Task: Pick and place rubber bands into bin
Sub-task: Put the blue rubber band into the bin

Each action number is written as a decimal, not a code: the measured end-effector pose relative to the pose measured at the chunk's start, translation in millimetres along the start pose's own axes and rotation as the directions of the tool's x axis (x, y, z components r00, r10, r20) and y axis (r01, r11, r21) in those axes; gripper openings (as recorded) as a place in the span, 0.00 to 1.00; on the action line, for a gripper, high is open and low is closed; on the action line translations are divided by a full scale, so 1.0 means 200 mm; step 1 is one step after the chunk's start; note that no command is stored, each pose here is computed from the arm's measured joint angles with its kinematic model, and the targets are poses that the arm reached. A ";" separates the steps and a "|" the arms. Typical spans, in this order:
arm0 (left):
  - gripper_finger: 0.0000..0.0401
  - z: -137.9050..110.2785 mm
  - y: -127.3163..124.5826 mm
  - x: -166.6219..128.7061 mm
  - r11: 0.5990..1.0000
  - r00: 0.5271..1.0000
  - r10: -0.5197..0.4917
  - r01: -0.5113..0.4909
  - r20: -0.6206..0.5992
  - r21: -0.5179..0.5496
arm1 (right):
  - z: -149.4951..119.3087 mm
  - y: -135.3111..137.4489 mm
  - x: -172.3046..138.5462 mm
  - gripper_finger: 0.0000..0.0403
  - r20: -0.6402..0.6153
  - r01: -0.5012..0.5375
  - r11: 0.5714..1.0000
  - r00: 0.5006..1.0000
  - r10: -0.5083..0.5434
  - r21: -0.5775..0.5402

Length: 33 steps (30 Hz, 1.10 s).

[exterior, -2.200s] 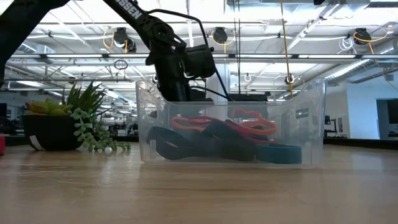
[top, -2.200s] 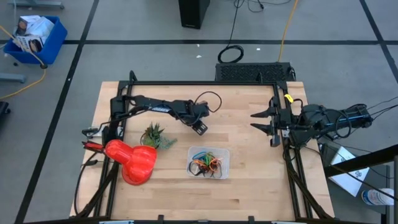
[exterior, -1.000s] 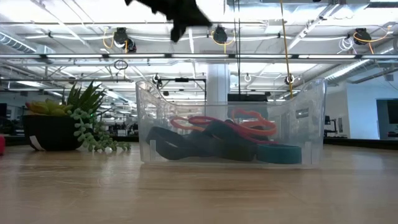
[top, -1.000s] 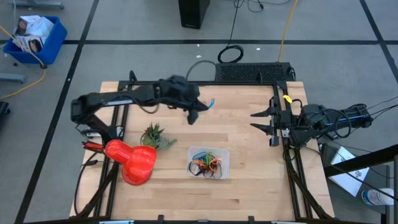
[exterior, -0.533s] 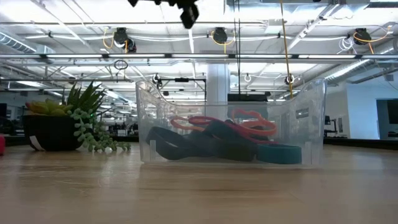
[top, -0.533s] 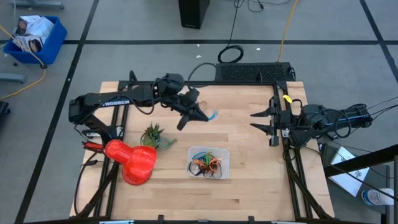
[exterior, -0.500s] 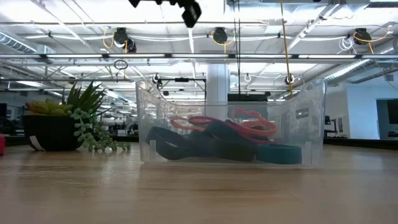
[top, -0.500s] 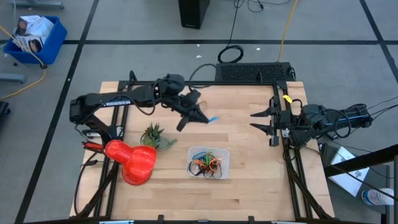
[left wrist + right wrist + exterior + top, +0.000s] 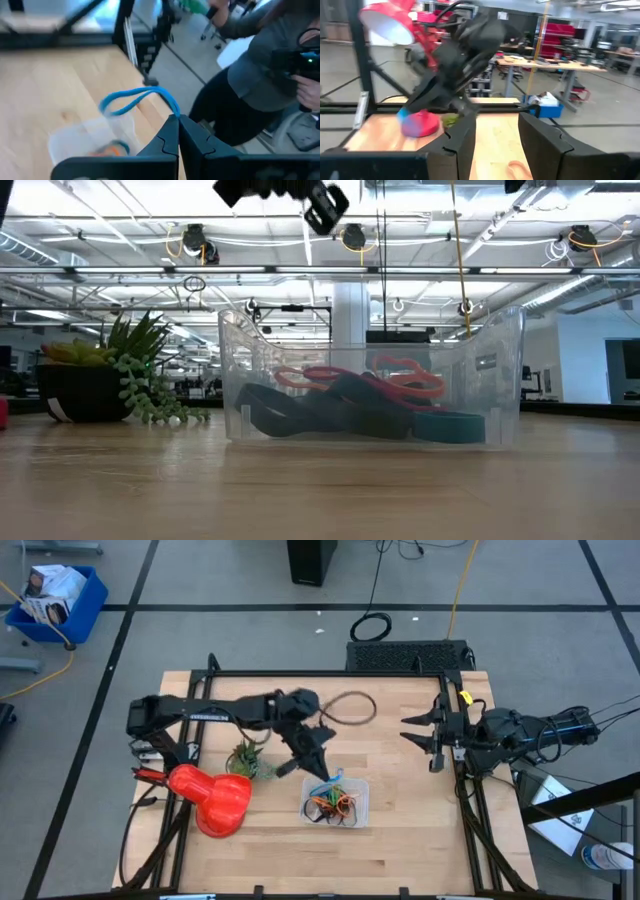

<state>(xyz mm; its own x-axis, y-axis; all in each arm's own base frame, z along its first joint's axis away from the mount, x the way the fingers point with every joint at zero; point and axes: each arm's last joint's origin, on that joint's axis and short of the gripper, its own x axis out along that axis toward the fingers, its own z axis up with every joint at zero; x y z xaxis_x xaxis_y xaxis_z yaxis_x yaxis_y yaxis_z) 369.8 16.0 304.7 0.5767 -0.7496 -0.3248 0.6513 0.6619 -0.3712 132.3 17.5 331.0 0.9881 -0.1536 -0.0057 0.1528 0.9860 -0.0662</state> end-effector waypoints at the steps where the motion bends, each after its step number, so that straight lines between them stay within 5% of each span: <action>1: 0.01 -0.02 0.01 0.03 1.000 1.000 -0.005 0.005 -0.021 -0.021 | 0.00 0.00 0.00 0.35 -0.002 0.010 1.000 1.000 -0.010 0.006; 15: 0.02 -0.42 0.23 0.37 0.953 0.950 -0.071 -0.025 -0.305 -0.302 | -0.08 0.01 0.02 0.35 -0.046 0.006 0.996 0.999 -0.001 0.094; 20: 0.02 -0.52 0.28 0.42 0.932 0.923 -0.030 -0.113 -0.383 -0.345 | -0.11 0.02 0.03 0.35 -0.036 0.006 0.993 0.999 -0.001 0.117; 33: 0.04 -0.53 0.30 0.43 0.895 0.901 0.078 -0.251 -0.427 -0.368 | -0.11 0.02 0.04 0.35 0.017 0.002 0.994 1.000 -0.004 0.110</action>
<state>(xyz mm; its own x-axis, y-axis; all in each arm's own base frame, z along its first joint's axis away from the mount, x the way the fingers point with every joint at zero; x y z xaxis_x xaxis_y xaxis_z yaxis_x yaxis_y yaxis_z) 406.2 -8.7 161.9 0.3593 -0.6251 -0.6929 0.2568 0.7801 -0.5705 140.0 19.0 309.2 0.9877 -0.1562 0.0115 0.1555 0.9868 0.0442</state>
